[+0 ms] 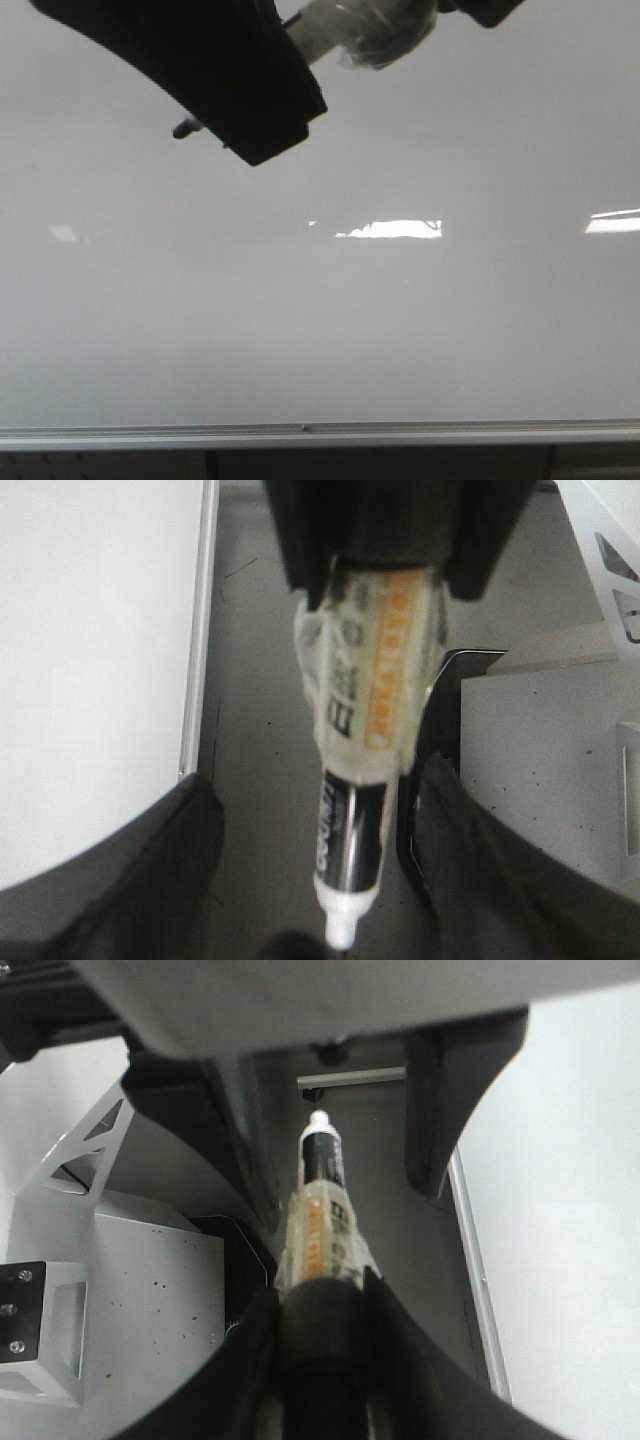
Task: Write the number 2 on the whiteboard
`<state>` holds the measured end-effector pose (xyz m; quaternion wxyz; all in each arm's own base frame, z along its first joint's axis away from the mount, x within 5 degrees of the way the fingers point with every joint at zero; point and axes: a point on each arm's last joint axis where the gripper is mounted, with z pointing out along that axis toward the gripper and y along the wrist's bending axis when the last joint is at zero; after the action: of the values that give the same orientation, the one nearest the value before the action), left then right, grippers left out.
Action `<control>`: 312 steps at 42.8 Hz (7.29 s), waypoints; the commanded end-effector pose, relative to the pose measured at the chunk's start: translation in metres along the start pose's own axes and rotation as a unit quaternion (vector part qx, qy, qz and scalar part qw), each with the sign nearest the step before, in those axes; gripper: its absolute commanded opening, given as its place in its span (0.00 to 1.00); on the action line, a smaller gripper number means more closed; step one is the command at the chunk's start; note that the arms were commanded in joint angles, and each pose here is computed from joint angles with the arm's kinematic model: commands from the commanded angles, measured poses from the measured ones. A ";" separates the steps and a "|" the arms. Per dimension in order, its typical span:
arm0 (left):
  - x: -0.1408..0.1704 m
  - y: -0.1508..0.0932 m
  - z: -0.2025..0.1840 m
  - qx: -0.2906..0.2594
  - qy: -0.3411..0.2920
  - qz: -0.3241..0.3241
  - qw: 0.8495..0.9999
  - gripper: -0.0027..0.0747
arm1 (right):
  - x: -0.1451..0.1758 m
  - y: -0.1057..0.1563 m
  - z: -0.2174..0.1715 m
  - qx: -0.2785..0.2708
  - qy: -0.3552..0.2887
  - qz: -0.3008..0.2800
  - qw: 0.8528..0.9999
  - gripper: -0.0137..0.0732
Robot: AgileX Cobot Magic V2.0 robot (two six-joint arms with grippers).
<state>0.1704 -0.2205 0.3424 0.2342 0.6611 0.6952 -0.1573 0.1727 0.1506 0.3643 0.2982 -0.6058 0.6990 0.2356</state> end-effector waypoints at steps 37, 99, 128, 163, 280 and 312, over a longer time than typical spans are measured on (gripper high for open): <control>0.091 -0.008 -0.109 -0.219 -0.121 -0.247 0.936 0.63 | 0.067 0.021 -0.034 0.339 -0.171 0.212 0.900 0.16; 0.089 -0.006 -0.110 -0.230 -0.131 -0.245 0.933 0.63 | 0.091 -0.099 -0.001 0.497 -0.213 0.234 0.808 0.16; 0.089 -0.006 -0.110 -0.231 -0.132 -0.245 0.932 0.63 | 0.110 -0.110 0.005 0.495 -0.170 0.266 0.810 0.16; 0.089 -0.006 -0.110 -0.232 -0.133 -0.245 0.932 0.63 | 0.119 -0.108 0.024 0.454 -0.117 0.293 0.833 0.16; -0.015 -0.012 -0.005 -0.076 0.013 -0.025 0.997 0.02 | 0.044 0.041 -0.035 0.161 -0.016 0.108 0.981 0.77; 0.115 0.036 -0.136 -0.447 -0.102 -0.424 0.781 0.02 | 0.080 0.045 -0.082 0.305 0.033 0.207 0.929 0.75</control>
<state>0.1900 -0.0652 0.3895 0.4329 0.1427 0.8885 0.0523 0.1088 0.0455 0.3521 0.3543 -0.3462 0.8672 0.0510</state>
